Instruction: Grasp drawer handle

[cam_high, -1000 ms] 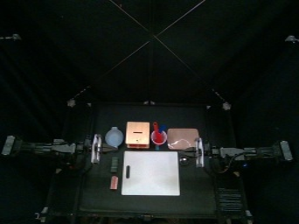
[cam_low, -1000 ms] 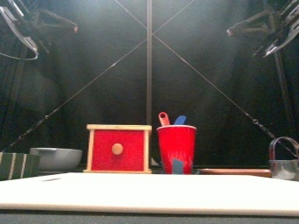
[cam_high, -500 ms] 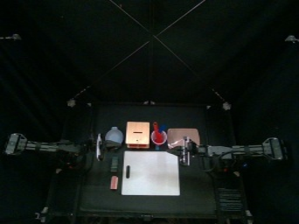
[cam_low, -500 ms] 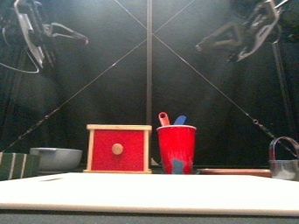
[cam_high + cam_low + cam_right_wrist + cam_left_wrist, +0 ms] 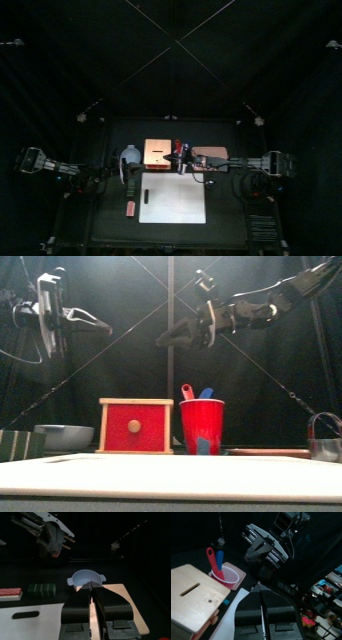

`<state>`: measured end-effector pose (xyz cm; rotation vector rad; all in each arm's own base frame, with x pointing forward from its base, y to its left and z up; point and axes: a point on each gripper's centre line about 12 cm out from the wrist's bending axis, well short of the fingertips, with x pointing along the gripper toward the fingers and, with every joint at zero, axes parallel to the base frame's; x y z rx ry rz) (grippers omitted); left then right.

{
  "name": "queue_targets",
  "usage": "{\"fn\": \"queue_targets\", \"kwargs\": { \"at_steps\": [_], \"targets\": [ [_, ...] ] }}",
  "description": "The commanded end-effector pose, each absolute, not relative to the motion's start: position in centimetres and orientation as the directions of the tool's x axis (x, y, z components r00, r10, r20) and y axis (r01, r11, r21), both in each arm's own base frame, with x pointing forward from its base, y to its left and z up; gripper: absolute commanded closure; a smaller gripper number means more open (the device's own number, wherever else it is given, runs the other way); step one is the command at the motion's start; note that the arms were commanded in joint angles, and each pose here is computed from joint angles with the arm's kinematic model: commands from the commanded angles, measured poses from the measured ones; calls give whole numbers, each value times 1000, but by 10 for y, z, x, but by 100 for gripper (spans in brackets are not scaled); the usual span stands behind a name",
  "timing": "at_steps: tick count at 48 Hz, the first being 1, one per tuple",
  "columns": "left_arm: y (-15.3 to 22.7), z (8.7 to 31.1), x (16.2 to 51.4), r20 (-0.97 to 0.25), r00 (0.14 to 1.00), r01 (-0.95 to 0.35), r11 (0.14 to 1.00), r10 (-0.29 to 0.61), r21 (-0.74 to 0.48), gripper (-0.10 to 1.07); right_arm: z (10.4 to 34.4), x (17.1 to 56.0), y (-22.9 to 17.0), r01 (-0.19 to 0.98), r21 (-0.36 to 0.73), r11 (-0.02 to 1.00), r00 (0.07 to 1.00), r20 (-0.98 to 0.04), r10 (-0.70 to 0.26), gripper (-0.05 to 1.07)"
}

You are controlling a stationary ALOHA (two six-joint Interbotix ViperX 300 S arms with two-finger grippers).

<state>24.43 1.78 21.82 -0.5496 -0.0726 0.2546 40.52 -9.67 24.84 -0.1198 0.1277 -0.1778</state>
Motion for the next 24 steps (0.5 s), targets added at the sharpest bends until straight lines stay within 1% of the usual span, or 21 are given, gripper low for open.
{"fn": "queue_targets", "kwargs": {
  "at_steps": [1,14,19,24],
  "targets": [
    [18,213,252,-14,962,-233,797,272,-557,98,255,419,-111,194,-134,972,975,-84,-206,99],
    [14,176,280,-141,952,-299,729,271,-616,97,229,447,-136,222,-136,965,963,-122,-239,99],
    [12,166,293,-173,947,-318,711,270,-627,97,214,457,-143,221,-140,965,960,-145,-241,99],
    [10,159,304,-192,945,-324,707,264,-629,97,205,463,-145,219,-140,966,957,-159,-241,99]
  ]
}}
